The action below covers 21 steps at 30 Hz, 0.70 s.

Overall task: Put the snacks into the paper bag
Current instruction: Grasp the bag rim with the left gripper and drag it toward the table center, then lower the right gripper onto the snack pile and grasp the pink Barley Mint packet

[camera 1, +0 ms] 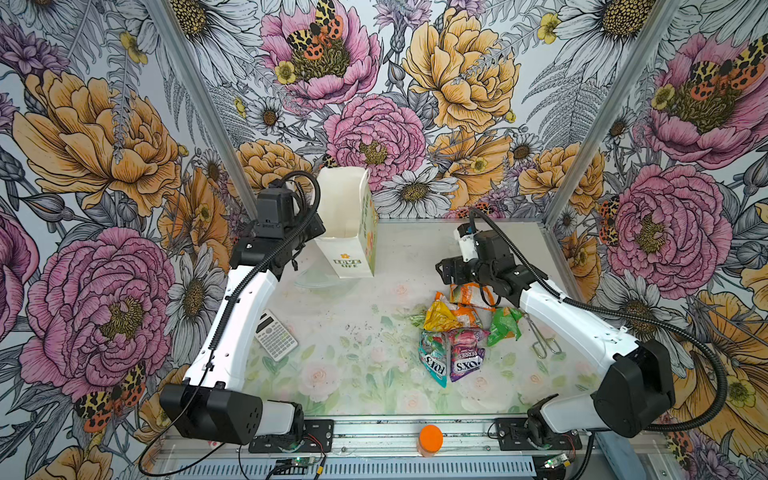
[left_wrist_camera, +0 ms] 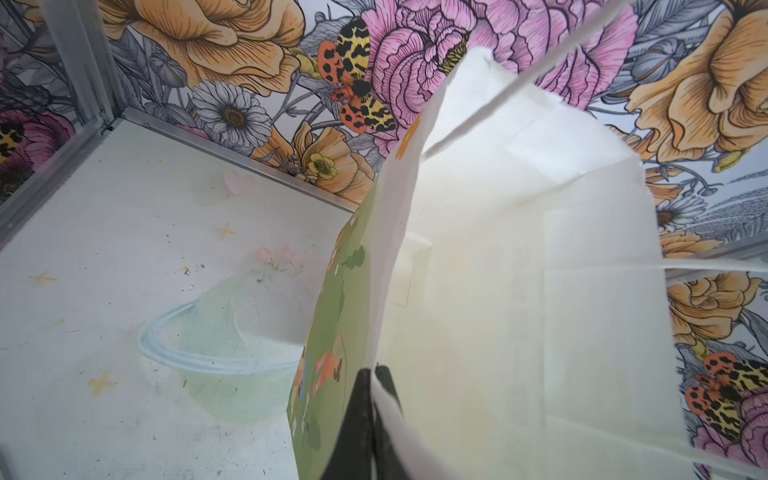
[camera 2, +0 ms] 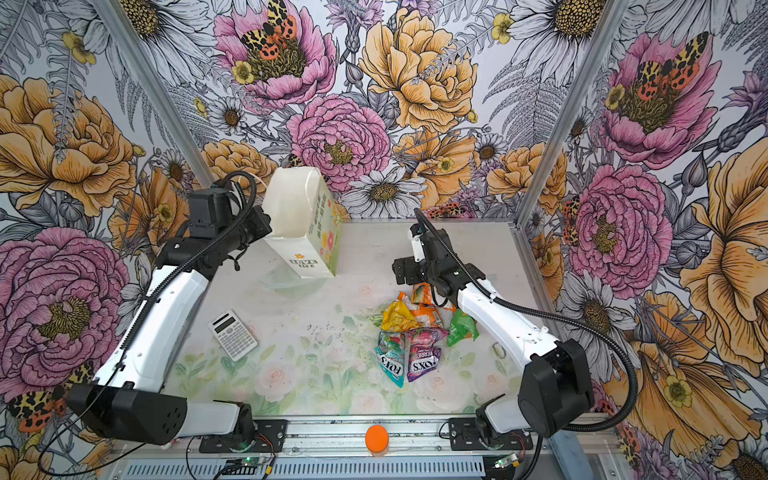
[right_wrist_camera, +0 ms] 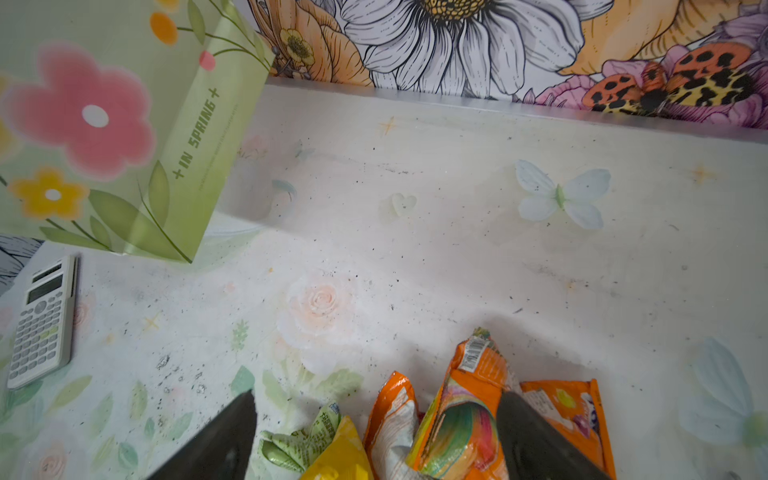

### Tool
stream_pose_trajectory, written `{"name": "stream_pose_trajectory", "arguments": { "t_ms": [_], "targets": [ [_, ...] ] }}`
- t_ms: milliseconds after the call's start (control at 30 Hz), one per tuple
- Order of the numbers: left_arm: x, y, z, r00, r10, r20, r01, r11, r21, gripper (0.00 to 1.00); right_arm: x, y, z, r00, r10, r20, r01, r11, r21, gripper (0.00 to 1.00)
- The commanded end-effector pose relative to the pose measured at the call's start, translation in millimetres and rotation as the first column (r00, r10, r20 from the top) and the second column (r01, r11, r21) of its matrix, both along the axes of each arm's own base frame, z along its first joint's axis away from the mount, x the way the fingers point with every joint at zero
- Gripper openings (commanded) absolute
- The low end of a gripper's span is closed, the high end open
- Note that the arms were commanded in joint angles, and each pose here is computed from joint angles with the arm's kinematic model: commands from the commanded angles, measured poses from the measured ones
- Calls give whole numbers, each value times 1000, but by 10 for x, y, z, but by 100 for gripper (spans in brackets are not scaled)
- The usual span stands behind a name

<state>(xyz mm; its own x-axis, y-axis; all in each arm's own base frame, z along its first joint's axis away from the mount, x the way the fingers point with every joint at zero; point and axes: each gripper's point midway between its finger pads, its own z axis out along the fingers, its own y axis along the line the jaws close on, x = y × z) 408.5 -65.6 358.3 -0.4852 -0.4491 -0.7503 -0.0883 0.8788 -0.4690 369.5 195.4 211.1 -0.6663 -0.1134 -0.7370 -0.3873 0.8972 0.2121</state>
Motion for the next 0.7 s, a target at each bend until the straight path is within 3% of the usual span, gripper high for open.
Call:
{"name": "stream_pose_trajectory", "arguments": {
  "t_ms": [0, 200, 533, 667],
  "targets": [
    [-58, -38, -36, 1000, 23, 1, -23, 1000, -15, 0, -257, 66, -118, 995, 61, -79, -59, 998, 32, 97],
    [-92, -113, -218, 999, 16, -40, -17, 1000, -5, 0, -532, -40, -232, 988, 61, -144, -62, 998, 1, 99],
    [-139, -313, -472, 993, -10, -117, 12, 1000, 20, 0, -1156, -49, -82, 976, 117, -183, -98, 989, 111, 99],
    [-187, -357, -548, 991, -3, -137, 5, 1000, 15, 0, -1368, 49, -159, 967, 154, -203, -139, 987, 86, 100]
  ]
}}
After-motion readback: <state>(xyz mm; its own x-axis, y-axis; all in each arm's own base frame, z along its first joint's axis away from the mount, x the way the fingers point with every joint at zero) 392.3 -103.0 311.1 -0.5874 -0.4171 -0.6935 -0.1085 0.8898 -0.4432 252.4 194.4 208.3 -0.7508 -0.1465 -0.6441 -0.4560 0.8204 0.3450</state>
